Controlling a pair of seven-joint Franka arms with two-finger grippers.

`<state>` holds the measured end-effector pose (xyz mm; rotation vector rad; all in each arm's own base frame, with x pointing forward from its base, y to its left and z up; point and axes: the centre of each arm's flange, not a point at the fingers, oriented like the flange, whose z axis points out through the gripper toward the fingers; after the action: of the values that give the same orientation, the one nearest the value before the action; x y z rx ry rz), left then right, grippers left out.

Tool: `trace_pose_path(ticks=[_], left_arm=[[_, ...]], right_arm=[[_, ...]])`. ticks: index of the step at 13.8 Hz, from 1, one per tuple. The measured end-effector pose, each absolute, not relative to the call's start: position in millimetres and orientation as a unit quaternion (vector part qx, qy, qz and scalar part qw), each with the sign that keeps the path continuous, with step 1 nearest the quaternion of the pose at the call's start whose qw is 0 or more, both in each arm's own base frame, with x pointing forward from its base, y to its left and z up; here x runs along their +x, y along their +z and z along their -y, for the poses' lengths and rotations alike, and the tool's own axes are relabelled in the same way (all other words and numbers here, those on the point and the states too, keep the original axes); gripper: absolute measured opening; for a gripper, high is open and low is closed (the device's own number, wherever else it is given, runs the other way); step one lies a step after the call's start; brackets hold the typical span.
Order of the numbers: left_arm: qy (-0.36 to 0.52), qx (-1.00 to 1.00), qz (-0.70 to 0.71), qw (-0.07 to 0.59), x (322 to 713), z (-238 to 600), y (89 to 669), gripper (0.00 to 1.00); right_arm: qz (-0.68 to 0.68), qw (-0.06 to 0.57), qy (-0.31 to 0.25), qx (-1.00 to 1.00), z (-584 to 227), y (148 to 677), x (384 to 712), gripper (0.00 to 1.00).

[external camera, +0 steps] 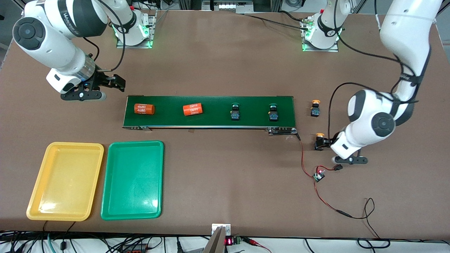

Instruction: Sort buttons by color to trays

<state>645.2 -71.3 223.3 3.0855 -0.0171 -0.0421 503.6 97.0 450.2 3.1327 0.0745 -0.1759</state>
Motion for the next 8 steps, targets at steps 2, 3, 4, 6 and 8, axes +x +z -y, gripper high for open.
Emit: trace_pose_path(ticks=[2,3,4,6,8], left_arm=[[-0.01,0.999,0.011,0.034,640.2,80.9,198.8,1.0],[-0.013,0.999,0.012,0.036,637.0,82.9,189.0,0.98],[-0.016,0.999,0.016,0.036,635.0,83.1,182.5,0.96],[-0.02,0.999,0.037,0.034,633.2,80.5,176.4,0.9],[-0.025,0.998,0.044,0.032,631.0,75.2,173.1,0.67]], right_arm=[[-0.024,0.002,-0.058,0.998,-95.5,449.9,503.4,1.0],[-0.025,0.002,-0.058,0.998,-97.1,450.1,503.1,1.0],[-0.026,-0.001,-0.058,0.998,-99.6,450.3,502.6,1.0],[-0.023,-0.015,-0.059,0.998,-104.4,450.9,501.7,1.0],[-0.023,-0.02,-0.06,0.998,-107.1,451.1,501.1,1.0]])
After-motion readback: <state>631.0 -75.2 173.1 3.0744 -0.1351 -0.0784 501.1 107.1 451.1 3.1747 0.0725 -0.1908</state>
